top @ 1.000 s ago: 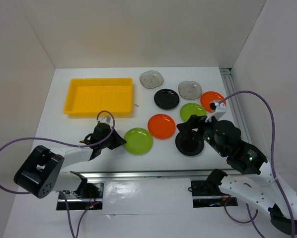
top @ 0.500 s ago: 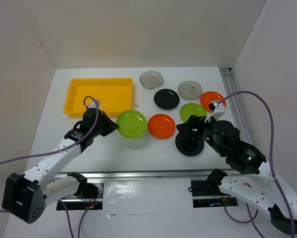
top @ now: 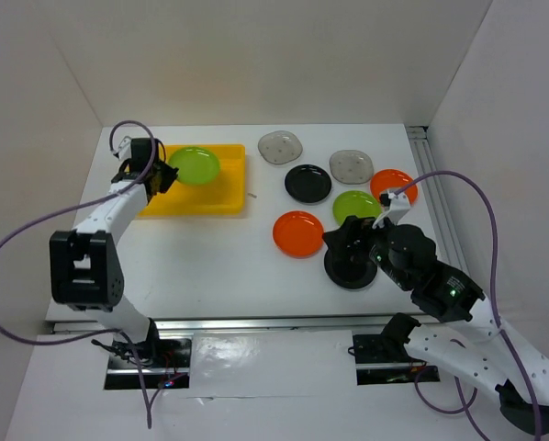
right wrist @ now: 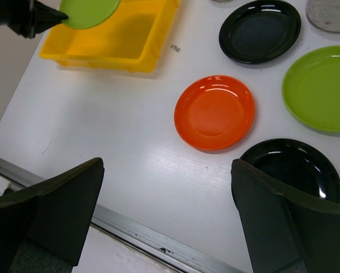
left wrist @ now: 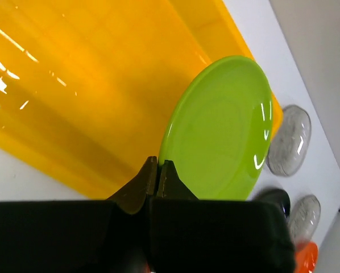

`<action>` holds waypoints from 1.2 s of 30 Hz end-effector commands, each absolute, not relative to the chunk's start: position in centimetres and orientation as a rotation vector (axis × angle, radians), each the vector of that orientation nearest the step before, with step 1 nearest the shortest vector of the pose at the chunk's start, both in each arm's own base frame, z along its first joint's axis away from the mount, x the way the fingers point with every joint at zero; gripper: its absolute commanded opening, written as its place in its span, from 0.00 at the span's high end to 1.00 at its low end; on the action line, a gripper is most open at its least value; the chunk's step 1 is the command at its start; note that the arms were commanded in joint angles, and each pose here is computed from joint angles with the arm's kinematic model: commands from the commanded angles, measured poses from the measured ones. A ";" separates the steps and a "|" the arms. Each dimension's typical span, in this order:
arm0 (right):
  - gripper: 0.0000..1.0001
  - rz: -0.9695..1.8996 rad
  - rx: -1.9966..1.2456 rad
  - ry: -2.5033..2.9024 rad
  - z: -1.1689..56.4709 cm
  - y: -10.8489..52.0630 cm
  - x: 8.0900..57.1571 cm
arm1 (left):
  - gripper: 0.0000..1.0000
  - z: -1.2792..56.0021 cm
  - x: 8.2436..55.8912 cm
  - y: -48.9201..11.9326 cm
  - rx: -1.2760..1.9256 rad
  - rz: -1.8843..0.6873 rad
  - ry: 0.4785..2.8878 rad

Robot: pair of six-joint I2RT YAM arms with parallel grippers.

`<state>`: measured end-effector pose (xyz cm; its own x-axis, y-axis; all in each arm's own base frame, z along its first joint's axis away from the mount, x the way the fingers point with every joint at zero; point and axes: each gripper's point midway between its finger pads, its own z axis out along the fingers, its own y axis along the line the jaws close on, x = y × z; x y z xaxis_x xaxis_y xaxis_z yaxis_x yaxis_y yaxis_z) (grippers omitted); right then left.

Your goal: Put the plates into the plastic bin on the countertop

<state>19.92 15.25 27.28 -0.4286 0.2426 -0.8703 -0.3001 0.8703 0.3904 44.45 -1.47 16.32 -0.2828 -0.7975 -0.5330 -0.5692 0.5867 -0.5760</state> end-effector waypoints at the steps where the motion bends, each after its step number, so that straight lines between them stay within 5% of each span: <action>1: 0.00 0.646 -0.064 1.870 27.9 16.1 20.2 | 1.00 16.6 48.0 0.3 -1.106 -0.347 1.930; 12: 0.00 0.697 -0.123 1.903 26.2 18.1 20.3 | 1.00 14.5 52.4 1.7 -1.126 -0.299 1.963; 16: 0.00 0.692 -0.125 1.913 26.0 18.2 20.5 | 0.49 13.6 52.3 1.4 -1.124 -0.314 1.987; 28: 0.00 0.661 -0.106 1.917 26.2 17.9 20.9 | 0.40 18.5 48.4 -0.3 -1.117 -0.467 1.901; 36: 0.00 0.662 -0.073 1.908 26.7 17.6 20.9 | 0.21 17.2 43.1 -19.0 -0.476 -0.868 2.161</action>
<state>20.46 17.48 24.20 -0.4891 0.1925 -0.8507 -0.3361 0.8584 0.3875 46.19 -11.62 18.47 -0.4756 -0.7161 -0.5108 -0.2897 0.6758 -0.6777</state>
